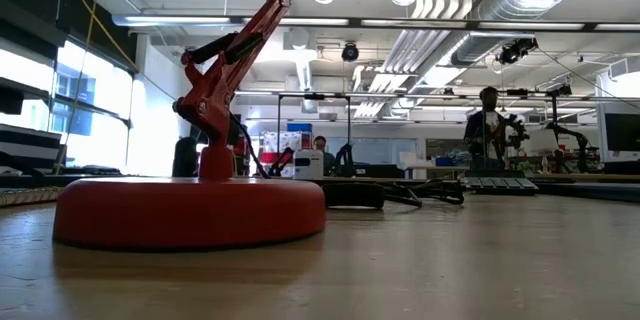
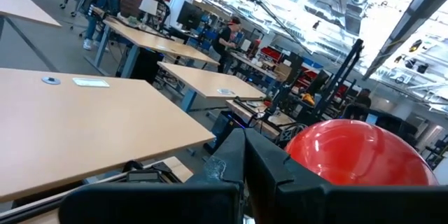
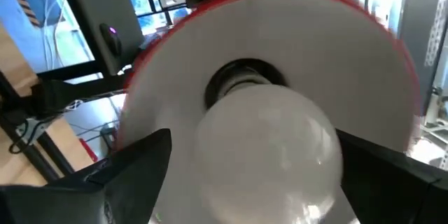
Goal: Screw lightbulb
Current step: Insert the white lightbulb into the red lamp
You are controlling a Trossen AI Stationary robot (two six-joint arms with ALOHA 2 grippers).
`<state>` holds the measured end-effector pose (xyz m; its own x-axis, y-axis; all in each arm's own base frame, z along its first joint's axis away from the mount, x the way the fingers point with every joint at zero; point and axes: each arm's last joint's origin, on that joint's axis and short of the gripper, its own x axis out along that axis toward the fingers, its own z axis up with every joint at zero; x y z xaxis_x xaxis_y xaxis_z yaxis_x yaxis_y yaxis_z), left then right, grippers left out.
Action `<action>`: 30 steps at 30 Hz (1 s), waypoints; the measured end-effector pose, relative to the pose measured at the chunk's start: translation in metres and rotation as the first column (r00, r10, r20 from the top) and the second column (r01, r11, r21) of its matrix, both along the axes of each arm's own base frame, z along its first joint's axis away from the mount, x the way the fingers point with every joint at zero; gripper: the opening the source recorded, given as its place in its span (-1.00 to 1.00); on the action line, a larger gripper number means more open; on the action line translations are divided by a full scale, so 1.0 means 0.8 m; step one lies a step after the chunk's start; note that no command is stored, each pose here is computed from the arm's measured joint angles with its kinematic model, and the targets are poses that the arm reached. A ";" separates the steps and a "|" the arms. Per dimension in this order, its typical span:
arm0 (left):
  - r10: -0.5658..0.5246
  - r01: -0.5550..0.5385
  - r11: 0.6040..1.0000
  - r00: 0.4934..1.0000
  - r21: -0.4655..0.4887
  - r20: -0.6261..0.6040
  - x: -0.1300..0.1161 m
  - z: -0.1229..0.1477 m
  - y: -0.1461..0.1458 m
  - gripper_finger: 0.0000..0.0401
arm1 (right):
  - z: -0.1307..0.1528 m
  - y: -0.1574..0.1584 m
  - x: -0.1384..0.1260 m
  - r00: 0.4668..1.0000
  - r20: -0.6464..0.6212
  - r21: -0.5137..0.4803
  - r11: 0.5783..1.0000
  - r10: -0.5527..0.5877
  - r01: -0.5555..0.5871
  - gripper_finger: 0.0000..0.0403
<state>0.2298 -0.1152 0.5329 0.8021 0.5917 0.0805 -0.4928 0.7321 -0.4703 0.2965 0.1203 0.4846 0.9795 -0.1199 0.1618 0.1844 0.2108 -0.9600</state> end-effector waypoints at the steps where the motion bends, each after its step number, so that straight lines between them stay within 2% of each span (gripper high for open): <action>1: 0.000 0.000 1.000 1.000 0.000 0.000 0.000 0.000 0.000 -1.00 | 0.000 -0.001 0.000 1.000 0.001 -0.001 1.000 -0.004 0.004 0.83; 13: 0.000 0.000 1.000 1.000 0.002 -0.004 0.000 0.000 0.000 -1.00 | 0.001 -0.003 0.001 1.000 0.008 0.024 1.000 -0.006 0.006 0.81; 24: 0.000 0.000 1.000 1.000 0.002 -0.004 0.000 0.000 0.000 -1.00 | 0.001 -0.003 0.001 1.000 0.014 0.052 0.999 -0.001 0.001 0.39; 27: 0.000 0.000 1.000 1.000 0.002 -0.004 0.000 0.000 0.000 -1.00 | 0.001 -0.002 0.000 1.000 0.016 0.069 0.998 0.003 -0.004 0.36; 30: 0.000 0.000 1.000 1.000 0.006 -0.010 0.000 -0.001 0.000 -1.00 | 0.001 -0.002 0.000 1.000 0.026 0.142 0.990 0.014 -0.018 0.36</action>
<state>0.2299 -0.1153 0.5320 0.8029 0.5912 0.0763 -0.4974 0.7350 -0.4609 0.2968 0.1187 0.4854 0.9774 -0.1276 0.1688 0.2035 0.3484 -0.9150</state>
